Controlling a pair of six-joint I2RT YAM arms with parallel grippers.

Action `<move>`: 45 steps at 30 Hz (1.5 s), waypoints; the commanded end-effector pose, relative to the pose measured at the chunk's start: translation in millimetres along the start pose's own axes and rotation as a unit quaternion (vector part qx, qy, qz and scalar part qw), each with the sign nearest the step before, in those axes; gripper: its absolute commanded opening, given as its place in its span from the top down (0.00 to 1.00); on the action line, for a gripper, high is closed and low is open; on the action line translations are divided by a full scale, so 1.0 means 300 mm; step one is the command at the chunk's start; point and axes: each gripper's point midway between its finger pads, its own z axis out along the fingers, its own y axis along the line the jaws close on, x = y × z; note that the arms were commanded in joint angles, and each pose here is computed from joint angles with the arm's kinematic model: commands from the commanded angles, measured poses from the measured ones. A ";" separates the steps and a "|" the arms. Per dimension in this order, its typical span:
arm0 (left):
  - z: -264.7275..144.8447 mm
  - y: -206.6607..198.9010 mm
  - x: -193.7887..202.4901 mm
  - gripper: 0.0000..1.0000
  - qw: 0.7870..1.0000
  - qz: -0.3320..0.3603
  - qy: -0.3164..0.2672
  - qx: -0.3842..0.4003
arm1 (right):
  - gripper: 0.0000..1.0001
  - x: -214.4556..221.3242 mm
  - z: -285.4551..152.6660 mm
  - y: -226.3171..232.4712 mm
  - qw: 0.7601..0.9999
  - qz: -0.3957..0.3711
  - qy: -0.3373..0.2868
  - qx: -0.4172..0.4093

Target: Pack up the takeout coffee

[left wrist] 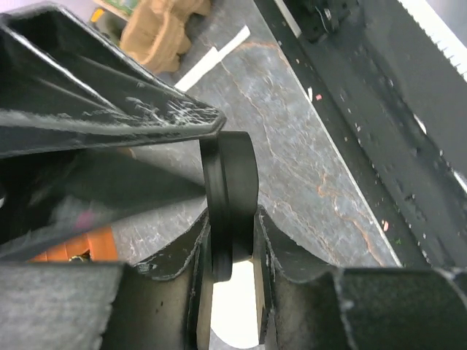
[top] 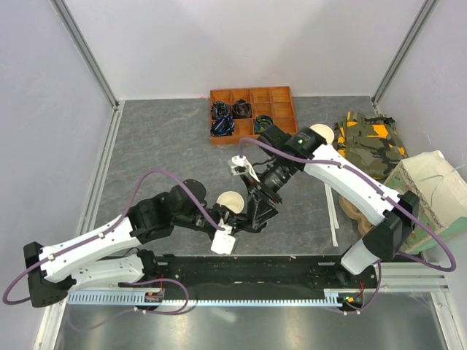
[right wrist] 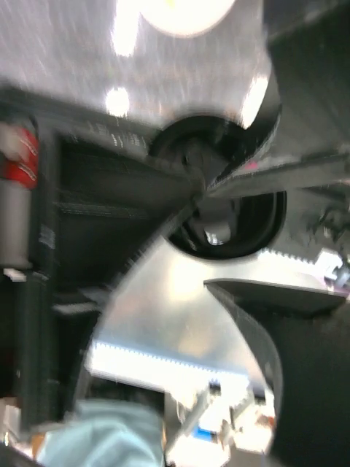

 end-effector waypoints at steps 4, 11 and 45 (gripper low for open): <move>-0.054 0.048 -0.090 0.79 0.985 -0.161 -0.039 -0.043 | 0.35 -0.141 -0.261 -0.144 0.983 -0.046 -0.022 0.176; -0.124 0.163 -0.067 0.81 0.884 -0.455 -0.101 -0.026 | 0.35 -0.329 -0.599 -0.249 0.913 -0.082 -0.145 0.372; -0.183 0.190 0.107 0.85 0.635 -0.750 -0.186 -0.005 | 0.54 -0.266 -0.284 -0.250 0.932 -0.088 -0.108 0.335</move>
